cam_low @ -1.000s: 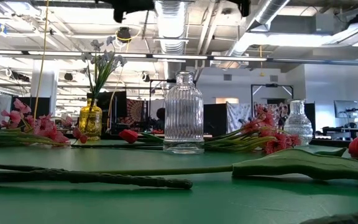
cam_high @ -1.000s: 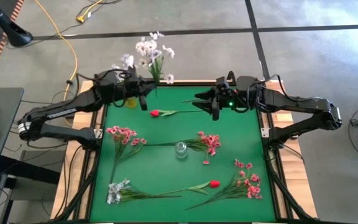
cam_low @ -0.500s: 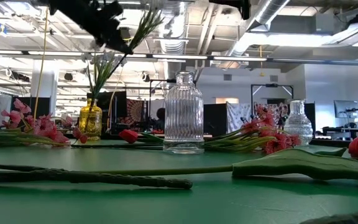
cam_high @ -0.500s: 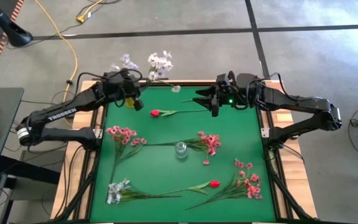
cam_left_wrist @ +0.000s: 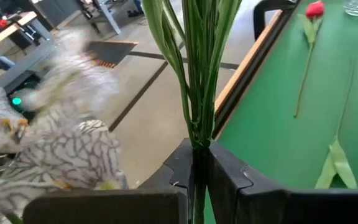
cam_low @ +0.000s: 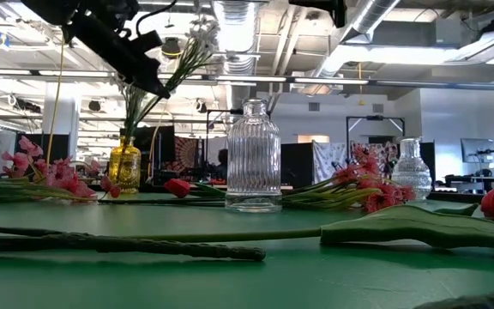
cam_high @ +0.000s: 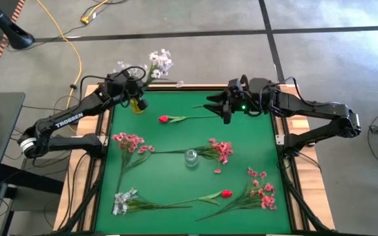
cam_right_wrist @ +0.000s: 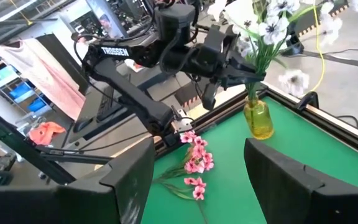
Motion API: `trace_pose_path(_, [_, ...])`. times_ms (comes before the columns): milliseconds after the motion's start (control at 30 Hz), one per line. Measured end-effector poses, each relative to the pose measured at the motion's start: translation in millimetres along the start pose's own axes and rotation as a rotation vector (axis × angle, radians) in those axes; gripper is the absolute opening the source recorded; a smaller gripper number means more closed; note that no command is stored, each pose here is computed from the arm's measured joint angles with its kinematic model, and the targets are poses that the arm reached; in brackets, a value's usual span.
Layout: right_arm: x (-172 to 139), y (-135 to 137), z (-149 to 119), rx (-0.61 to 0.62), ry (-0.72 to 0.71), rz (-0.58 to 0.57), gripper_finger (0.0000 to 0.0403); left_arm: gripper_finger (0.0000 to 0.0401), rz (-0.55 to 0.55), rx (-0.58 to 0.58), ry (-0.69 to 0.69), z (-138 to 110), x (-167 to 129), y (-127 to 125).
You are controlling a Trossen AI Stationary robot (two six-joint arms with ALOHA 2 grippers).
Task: Sort flowers into vase by color
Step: Put the right white flowers into the yellow vase
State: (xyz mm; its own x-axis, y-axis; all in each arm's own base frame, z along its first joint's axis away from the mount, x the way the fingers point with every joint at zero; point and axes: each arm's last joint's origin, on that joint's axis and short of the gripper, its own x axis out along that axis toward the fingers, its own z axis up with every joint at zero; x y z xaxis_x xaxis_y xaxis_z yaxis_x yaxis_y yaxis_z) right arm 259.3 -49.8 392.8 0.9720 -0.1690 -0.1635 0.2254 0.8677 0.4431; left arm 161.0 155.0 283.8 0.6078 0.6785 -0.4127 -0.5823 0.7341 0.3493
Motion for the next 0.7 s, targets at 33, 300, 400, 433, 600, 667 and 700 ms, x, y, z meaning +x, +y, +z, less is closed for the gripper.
trace_pose_path(33, [0.0,0.0,-0.1,0.000,0.001,0.000,0.0276,0.0016,0.003,0.000,0.001,0.0,-0.1,0.2])
trace_pose_path(300, [0.1,-0.5,-1.0,0.000,0.010,-0.005,0.0276,0.0015,0.012,0.008,0.006,-0.3,0.0,0.5])
trace_pose_path(400, [0.1,-0.5,-1.0,0.000,0.010,-0.005,0.0276,0.0006,0.012,0.020,0.006,-0.2,-0.1,0.4])
trace_pose_path(433, [0.1,-0.5,-1.0,0.000,0.010,-0.005,0.0276,0.0004,0.007,0.020,0.004,-0.2,-0.1,0.3])
trace_pose_path(600, [0.1,-0.6,-1.2,0.000,0.012,-0.006,0.0276,0.0002,-0.008,0.020,-0.002,0.0,-0.4,-0.2])
trace_pose_path(667, [0.1,-0.6,-1.4,0.000,0.013,-0.006,0.0276,0.0002,-0.007,0.009,-0.009,0.6,-3.8,0.3])
trace_pose_path(700, [0.1,-0.7,-1.6,0.000,0.016,-0.007,0.0276,0.0002,-0.005,-0.002,-0.023,1.5,-6.6,0.8])
